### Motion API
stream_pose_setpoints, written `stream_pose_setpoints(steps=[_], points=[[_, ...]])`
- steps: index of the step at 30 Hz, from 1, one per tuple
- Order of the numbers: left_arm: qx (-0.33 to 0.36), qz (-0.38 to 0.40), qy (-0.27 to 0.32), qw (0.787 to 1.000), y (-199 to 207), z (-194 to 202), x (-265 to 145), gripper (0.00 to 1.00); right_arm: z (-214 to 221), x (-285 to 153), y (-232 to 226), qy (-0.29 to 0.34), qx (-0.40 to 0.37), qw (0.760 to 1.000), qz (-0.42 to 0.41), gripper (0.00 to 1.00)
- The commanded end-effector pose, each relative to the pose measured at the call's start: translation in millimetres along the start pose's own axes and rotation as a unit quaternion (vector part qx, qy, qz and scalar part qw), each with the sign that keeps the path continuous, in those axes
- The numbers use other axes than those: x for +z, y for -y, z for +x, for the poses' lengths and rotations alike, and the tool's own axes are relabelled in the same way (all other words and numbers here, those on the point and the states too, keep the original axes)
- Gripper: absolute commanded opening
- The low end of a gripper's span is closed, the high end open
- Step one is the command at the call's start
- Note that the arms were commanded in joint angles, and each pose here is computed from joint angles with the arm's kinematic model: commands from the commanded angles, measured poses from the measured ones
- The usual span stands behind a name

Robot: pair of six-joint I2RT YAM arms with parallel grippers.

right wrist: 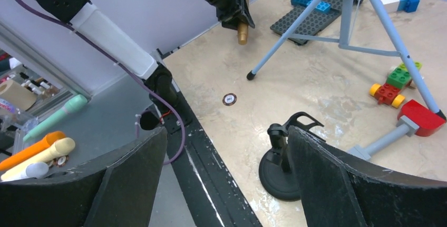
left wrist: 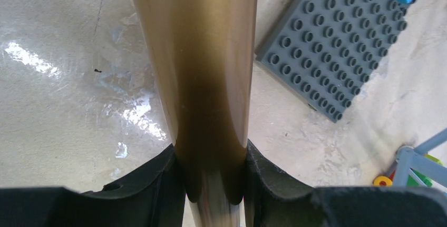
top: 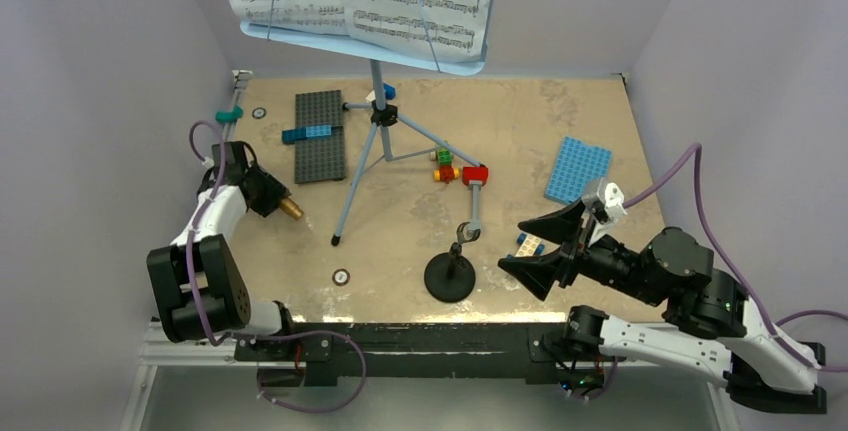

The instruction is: Pack up the instrument practice props

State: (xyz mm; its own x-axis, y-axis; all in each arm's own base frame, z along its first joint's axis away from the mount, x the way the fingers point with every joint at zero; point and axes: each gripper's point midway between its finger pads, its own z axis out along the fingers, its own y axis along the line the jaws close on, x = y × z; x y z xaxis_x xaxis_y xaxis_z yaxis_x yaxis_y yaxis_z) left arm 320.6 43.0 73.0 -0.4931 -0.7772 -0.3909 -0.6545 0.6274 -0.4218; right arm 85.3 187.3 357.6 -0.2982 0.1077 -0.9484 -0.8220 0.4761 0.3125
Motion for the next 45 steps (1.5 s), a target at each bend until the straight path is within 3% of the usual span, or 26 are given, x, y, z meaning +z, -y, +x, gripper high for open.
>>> stream_pose_setpoints(steps=[1,9,13,30,36,40,45], points=[[0.000,0.009,0.030,1.000,7,-21,6,0.02,-16,-12,5,0.030,-0.012,0.999,0.013,0.89],[-0.013,-0.056,0.000,0.998,-22,-4,26,0.15,-13,-7,7,0.025,-0.020,0.999,0.017,0.89],[-0.016,-0.074,-0.017,0.997,-29,2,32,0.26,-12,-7,7,0.023,-0.018,0.999,0.017,0.89],[0.013,-0.172,-0.037,0.984,-64,8,27,0.54,-15,-16,17,0.032,-0.019,0.998,0.041,0.89],[0.009,-0.166,-0.038,0.985,-61,9,26,0.60,-16,-24,20,0.036,-0.017,0.998,0.048,0.89],[0.004,-0.123,-0.011,0.992,-41,-3,10,0.66,-9,-22,22,0.026,-0.011,0.998,0.053,0.89],[0.000,-0.045,0.040,0.998,-4,-23,-34,0.88,2,-9,22,0.007,-0.012,0.998,0.053,0.89]])
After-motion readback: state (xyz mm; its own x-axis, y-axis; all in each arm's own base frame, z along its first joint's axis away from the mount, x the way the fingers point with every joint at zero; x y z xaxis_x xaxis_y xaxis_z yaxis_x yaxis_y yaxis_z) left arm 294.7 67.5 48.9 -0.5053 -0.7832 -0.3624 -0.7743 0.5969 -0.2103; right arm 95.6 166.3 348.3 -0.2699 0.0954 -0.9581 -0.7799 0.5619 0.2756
